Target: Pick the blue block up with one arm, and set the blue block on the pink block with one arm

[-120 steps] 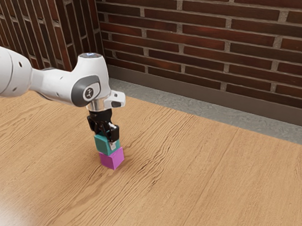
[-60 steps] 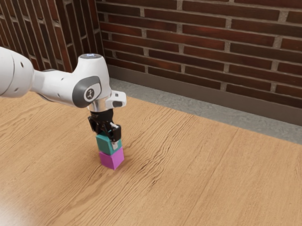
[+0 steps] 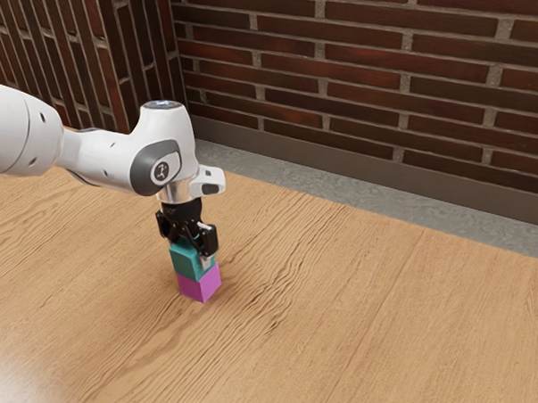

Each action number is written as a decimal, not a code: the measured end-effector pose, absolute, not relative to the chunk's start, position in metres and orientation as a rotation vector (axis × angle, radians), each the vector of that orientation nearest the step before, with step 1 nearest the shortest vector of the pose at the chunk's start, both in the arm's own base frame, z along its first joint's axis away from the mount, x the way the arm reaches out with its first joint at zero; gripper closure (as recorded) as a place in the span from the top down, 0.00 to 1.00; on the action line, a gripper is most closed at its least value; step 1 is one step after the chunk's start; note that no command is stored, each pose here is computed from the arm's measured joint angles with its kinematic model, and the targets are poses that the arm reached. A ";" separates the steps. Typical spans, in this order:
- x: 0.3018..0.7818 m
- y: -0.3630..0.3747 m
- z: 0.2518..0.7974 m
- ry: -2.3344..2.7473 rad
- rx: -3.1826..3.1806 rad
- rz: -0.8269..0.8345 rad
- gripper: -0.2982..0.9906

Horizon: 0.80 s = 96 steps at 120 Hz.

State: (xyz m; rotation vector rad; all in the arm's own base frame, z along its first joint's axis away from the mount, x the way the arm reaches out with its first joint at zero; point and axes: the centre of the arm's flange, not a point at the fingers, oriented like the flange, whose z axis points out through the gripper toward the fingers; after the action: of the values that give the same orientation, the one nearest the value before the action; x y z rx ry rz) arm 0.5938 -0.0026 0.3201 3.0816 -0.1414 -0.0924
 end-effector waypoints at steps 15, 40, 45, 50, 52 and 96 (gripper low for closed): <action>0.594 -0.003 0.321 -0.134 3.081 -0.090 0.72; 0.594 -0.002 0.325 -0.126 3.082 -0.081 0.75; 0.594 -0.002 0.327 -0.125 3.083 -0.077 0.75; 0.594 -0.002 0.332 -0.125 3.084 -0.066 0.76; 0.594 -0.002 0.334 -0.125 3.084 -0.062 0.76; 0.578 0.003 0.428 -0.107 3.095 0.068 0.77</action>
State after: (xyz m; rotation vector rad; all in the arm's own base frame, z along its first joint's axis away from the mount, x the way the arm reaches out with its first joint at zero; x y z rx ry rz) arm 0.5777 0.0029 0.4277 3.0946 -0.1073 0.0680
